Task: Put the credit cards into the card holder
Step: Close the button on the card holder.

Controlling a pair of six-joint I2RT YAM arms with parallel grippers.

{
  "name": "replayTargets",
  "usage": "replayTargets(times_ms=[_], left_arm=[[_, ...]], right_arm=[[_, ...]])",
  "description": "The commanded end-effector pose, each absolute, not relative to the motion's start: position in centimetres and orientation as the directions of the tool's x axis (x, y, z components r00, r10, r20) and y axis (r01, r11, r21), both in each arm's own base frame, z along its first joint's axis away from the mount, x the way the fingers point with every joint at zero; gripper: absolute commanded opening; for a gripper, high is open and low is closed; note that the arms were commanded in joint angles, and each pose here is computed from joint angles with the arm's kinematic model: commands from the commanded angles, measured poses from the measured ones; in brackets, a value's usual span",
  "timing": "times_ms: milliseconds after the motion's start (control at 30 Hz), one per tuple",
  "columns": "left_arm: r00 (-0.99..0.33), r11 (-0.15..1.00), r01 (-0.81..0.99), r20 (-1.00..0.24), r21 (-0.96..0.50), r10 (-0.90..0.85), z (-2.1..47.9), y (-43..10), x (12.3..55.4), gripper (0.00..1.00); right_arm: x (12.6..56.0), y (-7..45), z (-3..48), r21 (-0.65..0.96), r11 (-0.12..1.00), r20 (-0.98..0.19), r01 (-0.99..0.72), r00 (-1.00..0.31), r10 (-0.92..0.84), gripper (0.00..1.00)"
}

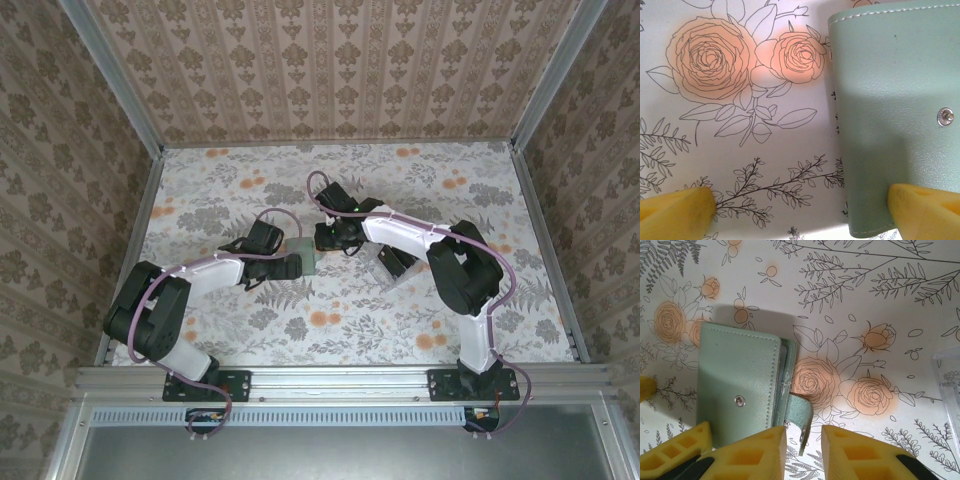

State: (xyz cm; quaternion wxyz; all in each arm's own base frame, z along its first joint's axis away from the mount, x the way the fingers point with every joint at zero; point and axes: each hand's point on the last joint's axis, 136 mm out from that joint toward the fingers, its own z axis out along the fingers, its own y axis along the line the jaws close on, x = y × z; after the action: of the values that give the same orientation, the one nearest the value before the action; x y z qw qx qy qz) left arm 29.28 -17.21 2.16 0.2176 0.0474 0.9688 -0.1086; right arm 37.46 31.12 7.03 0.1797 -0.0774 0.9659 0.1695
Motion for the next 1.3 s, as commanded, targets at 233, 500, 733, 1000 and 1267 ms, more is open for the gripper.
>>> replayTargets(times_ms=[233, 500, 733, 1000, 1267], left_arm=[[-0.944, 0.984, 0.093, -0.327, -0.149, 0.040, -1.6, -15.7, 27.1, 1.00], [-0.944, 0.985, 0.093, -0.329, -0.146, 0.041, -1.6, -15.7, 27.2, 1.00], [-0.944, 0.985, 0.093, -0.329, -0.146, 0.040, -1.5, -15.7, 27.2, 1.00], [-0.944, 0.985, 0.093, -0.328, -0.145, 0.041, -1.5, -15.6, 27.1, 1.00], [-0.944, 0.985, 0.092, -0.329, -0.145, 0.040, -1.6, -15.6, 27.1, 1.00]], right_arm=[[36.5, 30.2, 5.2, 0.280, 0.940, -0.326, -0.195, -0.940, -0.098, 0.22], [36.3, 30.2, 4.9, 0.289, 0.938, -0.321, -0.191, -0.942, -0.093, 0.18], [36.4, 30.7, 5.6, 0.312, 0.929, -0.329, -0.199, -0.940, -0.091, 0.09], [36.6, 30.9, 6.7, 0.336, 0.921, -0.346, -0.198, -0.935, -0.075, 0.13], [36.7, 30.9, 6.9, 0.339, 0.920, -0.350, -0.197, -0.934, -0.071, 0.16]])
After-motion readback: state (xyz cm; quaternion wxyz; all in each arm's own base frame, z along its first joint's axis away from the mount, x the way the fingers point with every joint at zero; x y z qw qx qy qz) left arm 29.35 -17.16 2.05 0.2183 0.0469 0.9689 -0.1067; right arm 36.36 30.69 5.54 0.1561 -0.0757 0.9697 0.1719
